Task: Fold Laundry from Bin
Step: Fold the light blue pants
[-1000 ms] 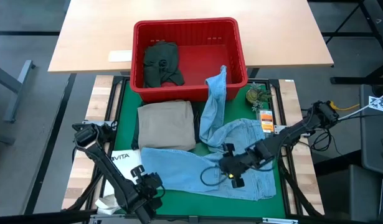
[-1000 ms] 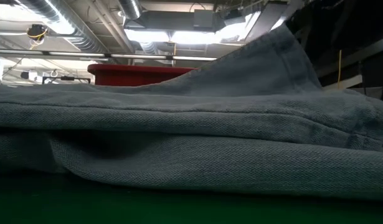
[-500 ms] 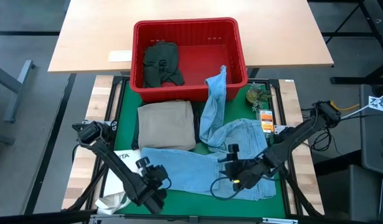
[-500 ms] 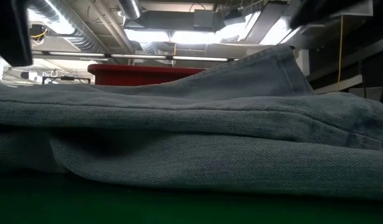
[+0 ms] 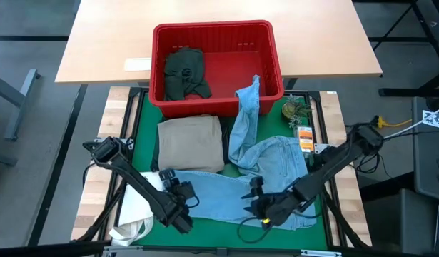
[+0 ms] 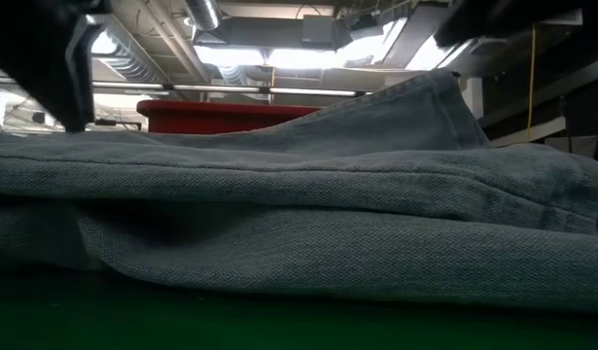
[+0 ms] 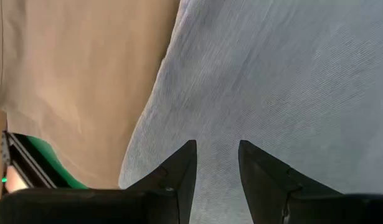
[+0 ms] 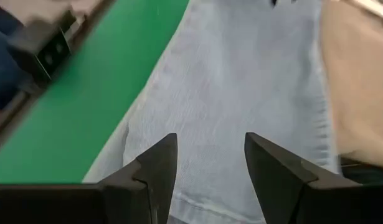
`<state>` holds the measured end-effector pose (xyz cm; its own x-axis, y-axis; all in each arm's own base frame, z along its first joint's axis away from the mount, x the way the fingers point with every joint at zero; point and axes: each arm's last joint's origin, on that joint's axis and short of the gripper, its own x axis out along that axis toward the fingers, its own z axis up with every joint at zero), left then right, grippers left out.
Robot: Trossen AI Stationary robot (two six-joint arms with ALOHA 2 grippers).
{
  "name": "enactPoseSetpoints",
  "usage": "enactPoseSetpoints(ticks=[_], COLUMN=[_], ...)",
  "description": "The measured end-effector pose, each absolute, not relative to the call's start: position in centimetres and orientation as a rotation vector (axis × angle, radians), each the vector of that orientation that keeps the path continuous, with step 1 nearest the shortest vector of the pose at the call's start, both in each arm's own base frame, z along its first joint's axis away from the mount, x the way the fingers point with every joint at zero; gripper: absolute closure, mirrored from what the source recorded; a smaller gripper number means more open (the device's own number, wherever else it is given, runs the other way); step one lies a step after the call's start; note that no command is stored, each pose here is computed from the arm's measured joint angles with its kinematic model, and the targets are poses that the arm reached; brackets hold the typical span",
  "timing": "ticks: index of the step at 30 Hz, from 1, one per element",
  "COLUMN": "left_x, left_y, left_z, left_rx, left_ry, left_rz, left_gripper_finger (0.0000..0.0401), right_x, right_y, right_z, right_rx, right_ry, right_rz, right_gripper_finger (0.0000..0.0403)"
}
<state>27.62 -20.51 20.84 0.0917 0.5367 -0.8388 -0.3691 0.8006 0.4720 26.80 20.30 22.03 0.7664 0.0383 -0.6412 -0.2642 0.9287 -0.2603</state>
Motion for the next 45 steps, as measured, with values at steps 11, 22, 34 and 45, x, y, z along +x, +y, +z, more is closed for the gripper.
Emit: enactPoseSetpoints(ticks=[11,22,34,45], left_x=[25.3,24.3,26.1,25.9], left_y=[-18.8,-18.8,-23.6,-28.7], left_z=[16.2,15.5,22.4,21.1], left_rx=[0.213,0.209,0.060,-0.183], left_ry=[1.386,1.490,1.364,1.147], left_rz=[0.772,0.776,0.580,0.330], left_gripper_finger=[0.0287,0.0287,0.0287,0.0287], right_x=[28.2,27.9,26.8,27.5], right_y=[21.7,21.8,21.1,21.2], right_z=[14.3,12.9,18.5,18.8], right_rx=[-0.407,-0.376,-0.292,-0.345], right_ry=[0.899,1.010,0.888,0.793], right_rz=[0.226,0.284,0.341,0.273], right_gripper_finger=[0.0215,0.0215,0.0215,0.0215])
